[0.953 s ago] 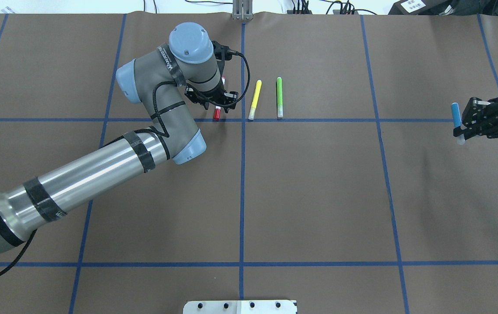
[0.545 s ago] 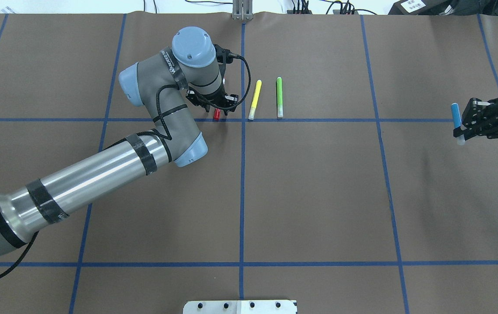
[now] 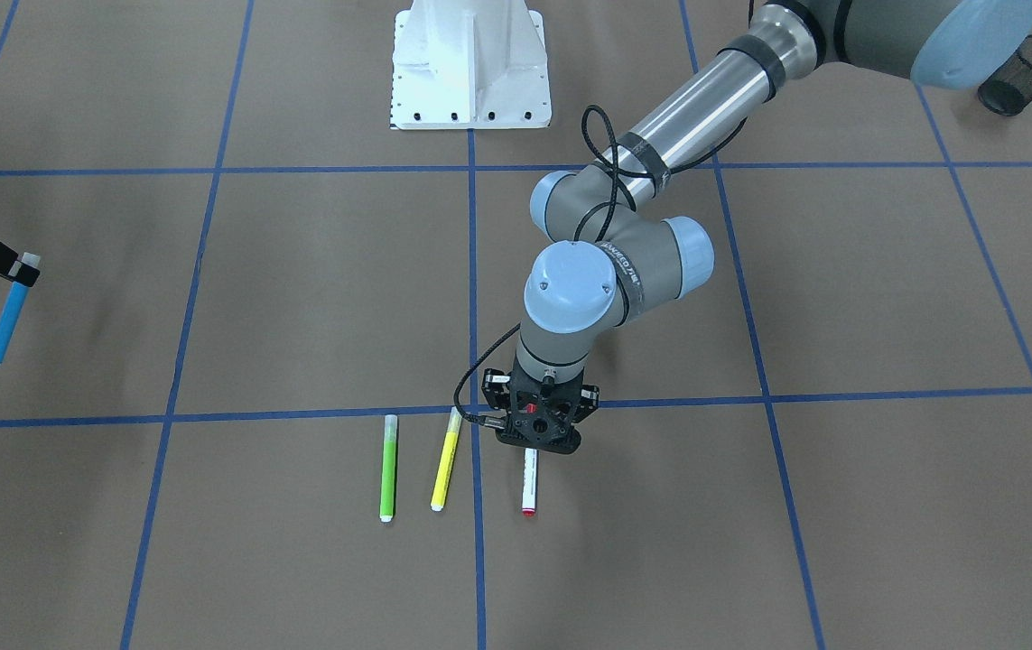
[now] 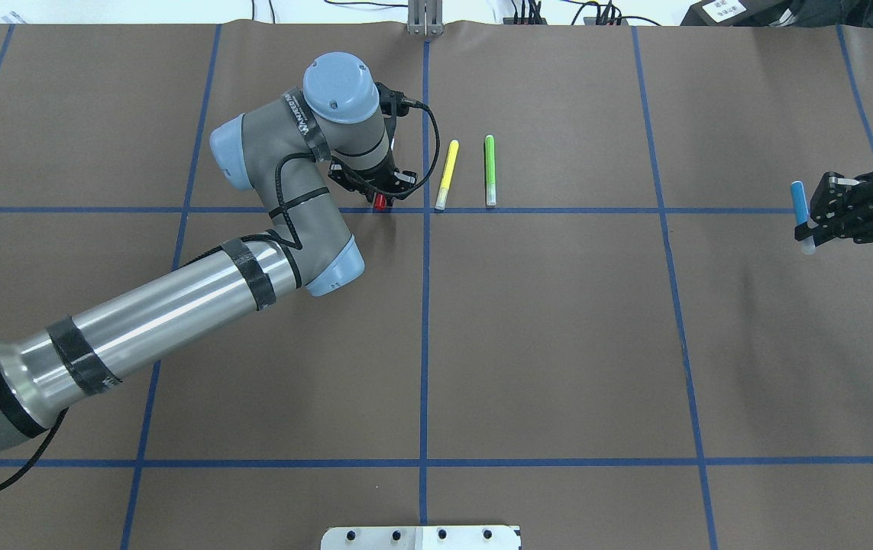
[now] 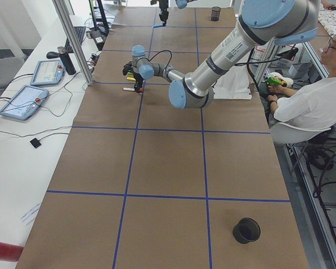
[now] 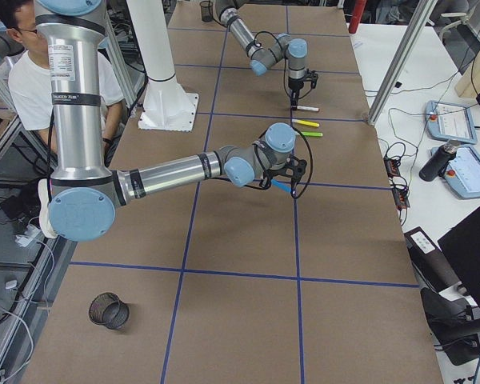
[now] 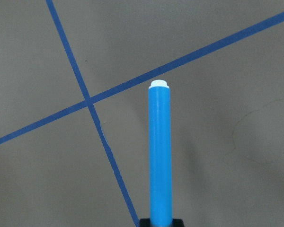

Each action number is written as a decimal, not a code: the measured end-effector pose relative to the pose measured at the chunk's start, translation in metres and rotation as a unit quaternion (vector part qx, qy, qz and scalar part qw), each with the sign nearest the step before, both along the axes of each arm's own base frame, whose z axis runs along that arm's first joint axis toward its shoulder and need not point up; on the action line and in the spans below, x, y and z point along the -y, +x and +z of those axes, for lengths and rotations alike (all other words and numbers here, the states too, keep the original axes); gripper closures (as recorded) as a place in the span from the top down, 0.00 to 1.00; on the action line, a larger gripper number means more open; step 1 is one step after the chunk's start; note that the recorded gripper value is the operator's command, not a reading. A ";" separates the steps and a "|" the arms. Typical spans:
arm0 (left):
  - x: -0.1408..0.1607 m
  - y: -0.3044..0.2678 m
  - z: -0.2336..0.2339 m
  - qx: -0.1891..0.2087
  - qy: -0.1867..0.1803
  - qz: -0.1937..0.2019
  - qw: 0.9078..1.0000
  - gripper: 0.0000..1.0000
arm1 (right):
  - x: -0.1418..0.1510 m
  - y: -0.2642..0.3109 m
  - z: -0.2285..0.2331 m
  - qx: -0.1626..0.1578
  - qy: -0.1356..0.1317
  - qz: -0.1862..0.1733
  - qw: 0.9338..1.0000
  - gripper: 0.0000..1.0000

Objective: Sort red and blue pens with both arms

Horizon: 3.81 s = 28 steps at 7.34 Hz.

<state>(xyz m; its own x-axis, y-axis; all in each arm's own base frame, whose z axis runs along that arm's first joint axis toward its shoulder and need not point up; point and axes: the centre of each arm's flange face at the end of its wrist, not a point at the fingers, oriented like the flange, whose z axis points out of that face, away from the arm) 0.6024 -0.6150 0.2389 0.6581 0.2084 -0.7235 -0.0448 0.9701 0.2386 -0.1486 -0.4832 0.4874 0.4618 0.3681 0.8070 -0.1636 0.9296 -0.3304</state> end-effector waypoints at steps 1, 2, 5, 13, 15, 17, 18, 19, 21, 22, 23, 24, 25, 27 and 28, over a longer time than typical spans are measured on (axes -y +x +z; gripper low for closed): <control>0.000 -0.001 -0.001 0.000 0.000 0.000 1.000 0.00 | 0.000 0.000 0.000 0.000 0.000 0.000 1.000 0.00; 0.001 -0.003 -0.003 -0.003 -0.002 -0.004 1.000 0.00 | 0.000 0.000 0.000 0.000 0.000 0.000 1.000 0.00; 0.003 -0.059 0.018 -0.040 -0.041 0.002 0.998 0.00 | 0.000 0.003 0.000 0.001 0.000 0.002 1.000 0.00; -0.071 -0.343 0.206 -0.128 -0.204 0.010 0.970 0.00 | -0.078 0.048 0.057 0.049 -0.019 -0.012 0.999 0.00; -0.083 -0.414 0.243 -0.181 -0.276 0.014 0.944 0.00 | -0.082 0.053 0.060 0.058 -0.026 -0.013 0.998 0.00; -0.118 -0.474 0.291 -0.212 -0.330 -0.001 0.920 0.00 | -0.082 0.056 0.060 0.062 -0.029 -0.011 0.998 0.00; -0.138 -0.502 0.317 -0.216 -0.343 -0.023 0.914 0.00 | -0.081 0.059 0.060 0.062 -0.029 -0.009 0.998 0.00; -0.155 -0.528 0.339 -0.215 -0.347 -0.048 0.912 0.00 | -0.081 0.060 0.060 0.063 -0.030 -0.007 0.998 0.00; -0.173 -0.565 0.378 -0.184 -0.312 -0.095 0.927 0.00 | -0.080 0.061 0.061 0.061 -0.030 -0.004 0.998 0.00; -0.171 -0.573 0.389 -0.152 -0.287 -0.115 0.939 0.00 | -0.080 0.062 0.061 0.060 -0.030 -0.003 0.998 0.00; -0.165 -0.578 0.395 -0.115 -0.259 -0.137 0.949 0.00 | -0.080 0.062 0.062 0.059 -0.031 -0.003 0.998 0.00; -0.161 -0.583 0.400 -0.075 -0.227 -0.153 0.959 0.00 | -0.080 0.062 0.063 0.058 -0.031 -0.002 0.998 0.00; -0.159 -0.590 0.409 -0.034 -0.189 -0.155 0.969 0.00 | -0.079 0.061 0.064 0.057 -0.031 -0.002 0.998 0.00; -0.161 -0.608 0.431 0.037 -0.130 -0.126 0.983 0.00 | -0.078 0.061 0.066 0.054 -0.031 -0.001 0.998 0.00; -0.166 -0.628 0.446 0.067 -0.118 -0.096 0.986 0.00 | -0.077 0.061 0.066 0.054 -0.031 -0.001 0.998 0.00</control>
